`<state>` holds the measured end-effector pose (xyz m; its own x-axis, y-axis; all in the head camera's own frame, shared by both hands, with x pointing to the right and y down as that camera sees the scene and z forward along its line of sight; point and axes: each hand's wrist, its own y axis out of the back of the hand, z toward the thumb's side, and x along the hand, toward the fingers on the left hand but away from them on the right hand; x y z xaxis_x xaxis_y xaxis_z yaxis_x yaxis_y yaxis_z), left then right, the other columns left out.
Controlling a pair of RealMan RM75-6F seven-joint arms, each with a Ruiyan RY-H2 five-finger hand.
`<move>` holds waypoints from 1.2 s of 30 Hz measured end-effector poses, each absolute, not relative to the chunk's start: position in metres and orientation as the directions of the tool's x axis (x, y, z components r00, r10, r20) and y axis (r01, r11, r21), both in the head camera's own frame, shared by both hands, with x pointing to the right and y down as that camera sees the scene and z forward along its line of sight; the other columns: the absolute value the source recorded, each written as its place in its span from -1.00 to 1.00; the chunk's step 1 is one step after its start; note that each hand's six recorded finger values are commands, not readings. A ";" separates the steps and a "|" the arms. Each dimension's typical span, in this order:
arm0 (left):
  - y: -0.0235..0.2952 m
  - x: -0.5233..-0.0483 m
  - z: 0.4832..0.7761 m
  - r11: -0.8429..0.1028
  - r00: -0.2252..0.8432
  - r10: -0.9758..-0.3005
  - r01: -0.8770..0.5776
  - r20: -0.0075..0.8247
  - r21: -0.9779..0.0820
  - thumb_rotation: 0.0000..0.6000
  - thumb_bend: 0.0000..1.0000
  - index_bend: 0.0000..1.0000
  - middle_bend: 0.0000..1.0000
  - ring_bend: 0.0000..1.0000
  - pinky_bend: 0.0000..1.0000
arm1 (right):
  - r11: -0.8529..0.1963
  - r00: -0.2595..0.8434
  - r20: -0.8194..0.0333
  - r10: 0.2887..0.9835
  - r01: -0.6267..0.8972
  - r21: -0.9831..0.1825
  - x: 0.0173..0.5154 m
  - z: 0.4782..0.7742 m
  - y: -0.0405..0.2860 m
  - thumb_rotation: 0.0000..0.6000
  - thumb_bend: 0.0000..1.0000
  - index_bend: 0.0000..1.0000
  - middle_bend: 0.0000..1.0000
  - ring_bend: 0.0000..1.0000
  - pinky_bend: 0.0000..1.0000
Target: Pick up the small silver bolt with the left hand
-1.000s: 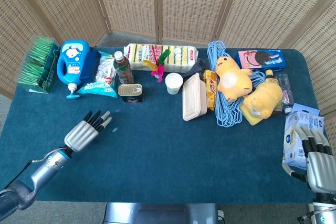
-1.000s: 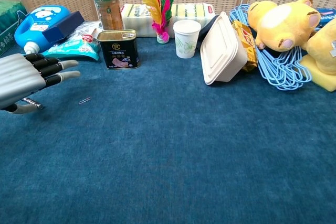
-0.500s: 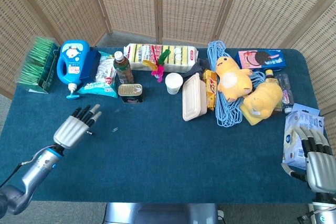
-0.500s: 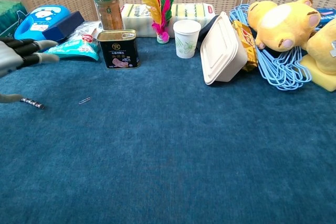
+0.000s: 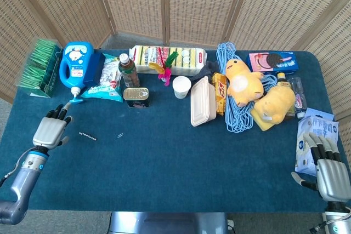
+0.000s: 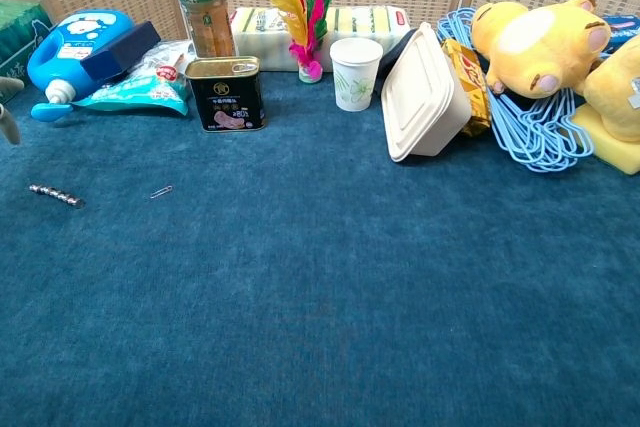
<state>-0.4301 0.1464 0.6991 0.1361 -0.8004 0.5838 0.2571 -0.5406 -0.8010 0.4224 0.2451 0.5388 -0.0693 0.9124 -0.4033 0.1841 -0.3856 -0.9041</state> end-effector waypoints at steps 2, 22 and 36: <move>0.147 -0.427 0.702 -0.550 0.138 -0.795 0.248 0.591 -0.798 1.00 -0.14 -0.25 -1.00 -0.95 -0.64 | -0.387 -0.069 -0.405 0.912 0.184 -0.903 0.422 0.539 0.245 1.00 -1.00 -1.00 -1.00 -1.00 -1.00; 0.149 -0.420 0.715 -0.554 0.150 -0.782 0.275 0.605 -0.785 1.00 0.00 -0.06 -1.00 -0.93 -0.64 | -0.392 -0.066 -0.411 0.909 0.193 -0.899 0.423 0.540 0.245 1.00 -1.00 -1.00 -1.00 -1.00 -1.00; 0.151 -0.416 0.720 -0.549 0.164 -0.783 0.271 0.600 -0.791 1.00 0.19 -0.07 -1.00 -0.90 -0.64 | -0.393 -0.065 -0.413 0.909 0.198 -0.898 0.423 0.540 0.245 1.00 -1.00 -1.00 -1.00 -1.00 -1.00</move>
<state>-0.4158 0.1511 0.7200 0.1641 -0.7831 0.5999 0.2707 -0.5491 -0.7907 0.4232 0.2448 0.5397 -0.0647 0.9086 -0.4125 0.1978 -0.3935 -0.8978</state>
